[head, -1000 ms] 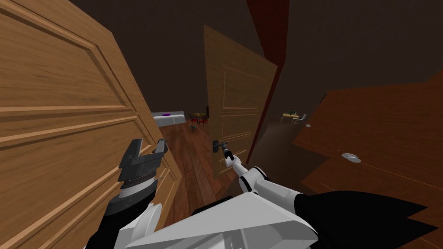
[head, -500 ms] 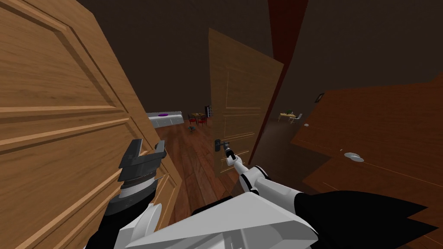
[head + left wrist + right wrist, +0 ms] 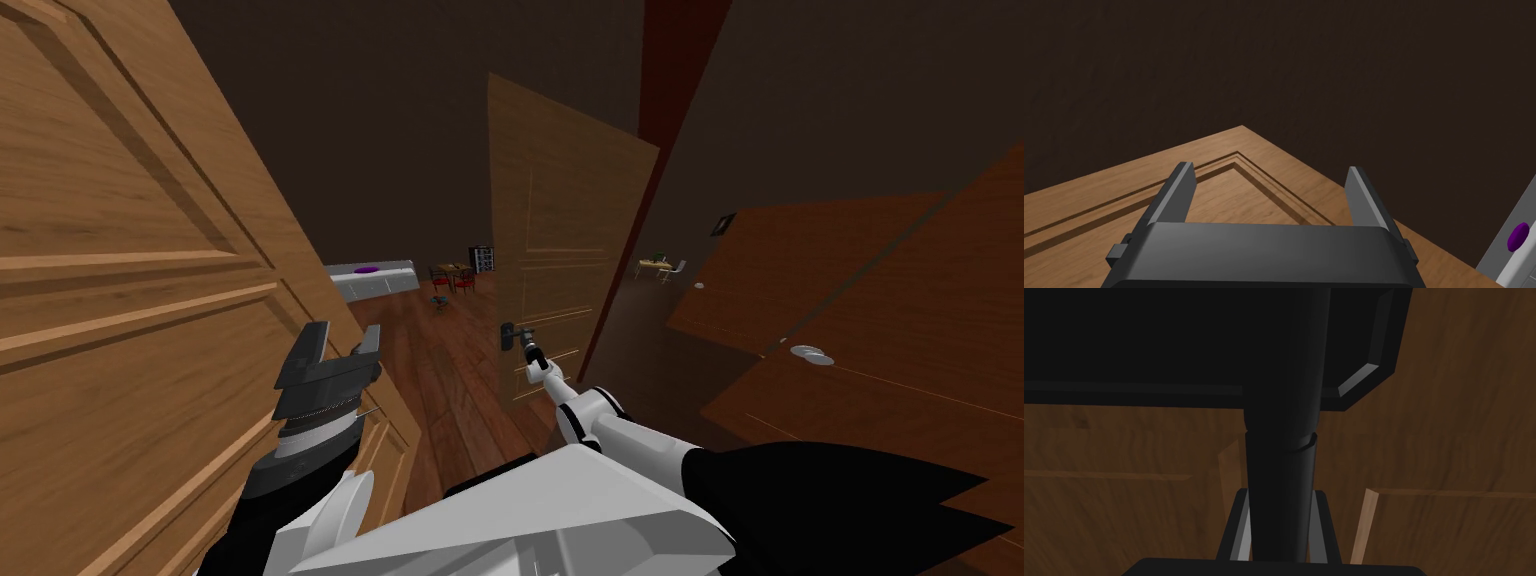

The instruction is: Push the door open

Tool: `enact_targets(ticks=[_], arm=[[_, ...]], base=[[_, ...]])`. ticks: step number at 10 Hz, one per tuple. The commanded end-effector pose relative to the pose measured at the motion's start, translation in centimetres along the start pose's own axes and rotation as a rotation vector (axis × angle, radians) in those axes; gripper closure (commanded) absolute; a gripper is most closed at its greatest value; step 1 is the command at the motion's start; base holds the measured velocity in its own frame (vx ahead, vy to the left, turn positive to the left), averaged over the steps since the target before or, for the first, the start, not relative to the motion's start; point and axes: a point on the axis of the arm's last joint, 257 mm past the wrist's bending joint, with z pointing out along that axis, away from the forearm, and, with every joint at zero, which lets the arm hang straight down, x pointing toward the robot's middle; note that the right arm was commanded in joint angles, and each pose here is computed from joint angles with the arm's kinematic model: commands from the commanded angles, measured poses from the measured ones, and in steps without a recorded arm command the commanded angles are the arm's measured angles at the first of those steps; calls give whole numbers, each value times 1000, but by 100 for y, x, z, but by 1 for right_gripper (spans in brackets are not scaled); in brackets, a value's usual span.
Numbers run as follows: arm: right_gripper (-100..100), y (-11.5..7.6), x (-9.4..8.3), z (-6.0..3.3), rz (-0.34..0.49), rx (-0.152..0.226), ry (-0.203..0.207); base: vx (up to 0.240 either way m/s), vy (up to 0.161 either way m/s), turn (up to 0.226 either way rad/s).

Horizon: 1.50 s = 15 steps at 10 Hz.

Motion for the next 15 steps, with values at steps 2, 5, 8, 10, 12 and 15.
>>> enact_targets(ticks=[2, 5, 8, 10, 12, 15], arm=[[100, 17, -45, 1, 0, -3, -8], [100, 96, -210, 26, -12, -22, -55], [100, 137, -313, 34, -20, -33, -94], [100, 137, -313, 34, -20, -33, -94], [100, 137, -313, 34, -20, -33, -94], [100, 167, -399, 36, -26, -40, -132]], base=[[92, 79, -41], [171, 17, -61], [174, 15, -42], [114, 4, -8], [12, -4, 3], [123, 27, -93]])
